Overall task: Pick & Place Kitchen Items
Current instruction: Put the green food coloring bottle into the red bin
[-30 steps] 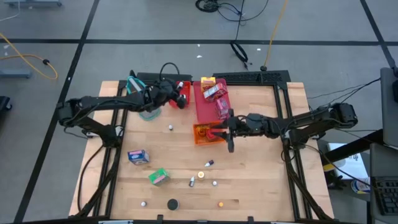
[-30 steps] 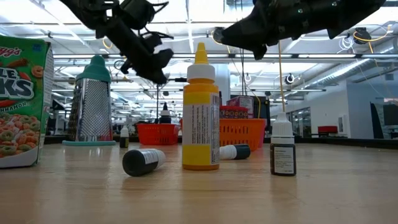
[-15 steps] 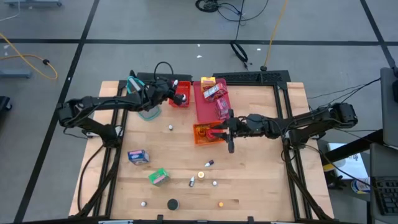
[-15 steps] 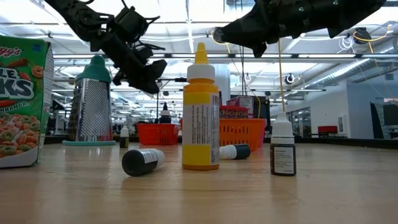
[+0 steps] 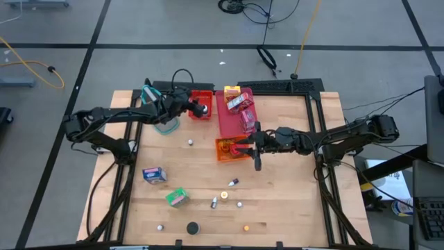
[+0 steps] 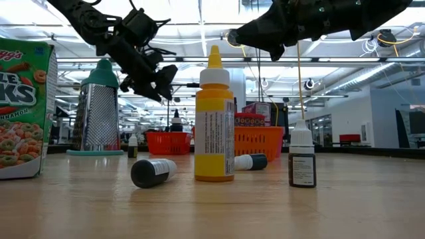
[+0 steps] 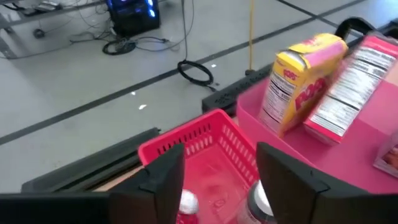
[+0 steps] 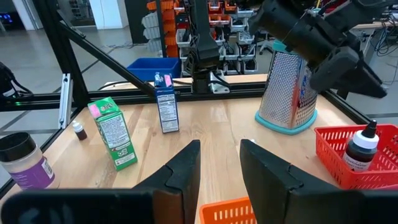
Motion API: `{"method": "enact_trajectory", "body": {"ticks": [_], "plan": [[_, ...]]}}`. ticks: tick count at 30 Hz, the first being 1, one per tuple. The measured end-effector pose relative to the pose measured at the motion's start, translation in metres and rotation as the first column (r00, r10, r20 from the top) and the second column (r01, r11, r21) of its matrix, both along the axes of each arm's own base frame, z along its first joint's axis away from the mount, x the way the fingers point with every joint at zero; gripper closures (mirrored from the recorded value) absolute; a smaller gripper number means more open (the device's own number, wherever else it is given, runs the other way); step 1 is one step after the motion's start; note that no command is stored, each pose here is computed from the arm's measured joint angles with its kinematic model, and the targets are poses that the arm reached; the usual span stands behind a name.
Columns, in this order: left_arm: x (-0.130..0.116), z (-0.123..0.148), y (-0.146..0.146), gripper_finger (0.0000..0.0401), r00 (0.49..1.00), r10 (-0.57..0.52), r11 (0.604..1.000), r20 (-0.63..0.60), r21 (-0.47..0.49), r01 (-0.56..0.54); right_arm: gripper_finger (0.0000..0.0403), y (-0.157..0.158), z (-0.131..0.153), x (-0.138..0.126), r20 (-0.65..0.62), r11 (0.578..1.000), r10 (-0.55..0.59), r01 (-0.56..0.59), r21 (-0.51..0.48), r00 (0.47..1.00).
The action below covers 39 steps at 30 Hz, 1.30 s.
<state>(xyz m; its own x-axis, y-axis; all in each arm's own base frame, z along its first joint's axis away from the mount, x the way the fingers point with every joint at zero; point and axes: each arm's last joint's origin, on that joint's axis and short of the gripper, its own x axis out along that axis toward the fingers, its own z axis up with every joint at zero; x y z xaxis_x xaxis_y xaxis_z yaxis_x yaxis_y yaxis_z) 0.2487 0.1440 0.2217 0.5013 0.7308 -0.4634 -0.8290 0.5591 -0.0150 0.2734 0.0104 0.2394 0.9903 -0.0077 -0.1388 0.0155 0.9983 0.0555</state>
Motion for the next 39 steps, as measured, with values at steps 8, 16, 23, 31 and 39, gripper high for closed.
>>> {"method": "enact_trajectory", "body": {"ticks": [8, 16, 23, 31, 39], "plan": [[0.004, -0.001, -0.017, 0.0184, 0.944, -0.326, 0.943, -0.044, -0.091, 0.321, 0.0298, 0.000, -0.001, 0.000, -0.007, 1.000, 0.000, 0.000, 0.002, 1.000], [-0.002, -0.010, -0.056, 0.0183, 0.830, -0.524, 0.844, -0.190, -0.249, 0.475, 0.0298, 0.001, -0.001, 0.000, -0.006, 1.000, 0.004, -0.004, 0.003, 1.000], [0.003, -0.013, -0.084, 0.0183, 0.758, -0.614, 0.784, -0.220, -0.283, 0.553, 0.0298, 0.001, -0.002, -0.001, -0.003, 1.000, 0.004, -0.004, 0.003, 1.000], [-0.001, -0.023, -0.094, 0.0183, 0.799, -0.541, 0.836, -0.262, -0.278, 0.474, 0.0298, 0.001, -0.002, -0.001, -0.003, 1.000, 0.004, -0.004, 0.003, 1.000], [-0.014, -0.053, -0.098, 0.0183, 0.835, -0.506, 0.845, -0.217, -0.318, 0.429, 0.0298, 0.001, -0.002, -0.001, -0.003, 1.000, 0.004, -0.004, 0.002, 1.000]]}}
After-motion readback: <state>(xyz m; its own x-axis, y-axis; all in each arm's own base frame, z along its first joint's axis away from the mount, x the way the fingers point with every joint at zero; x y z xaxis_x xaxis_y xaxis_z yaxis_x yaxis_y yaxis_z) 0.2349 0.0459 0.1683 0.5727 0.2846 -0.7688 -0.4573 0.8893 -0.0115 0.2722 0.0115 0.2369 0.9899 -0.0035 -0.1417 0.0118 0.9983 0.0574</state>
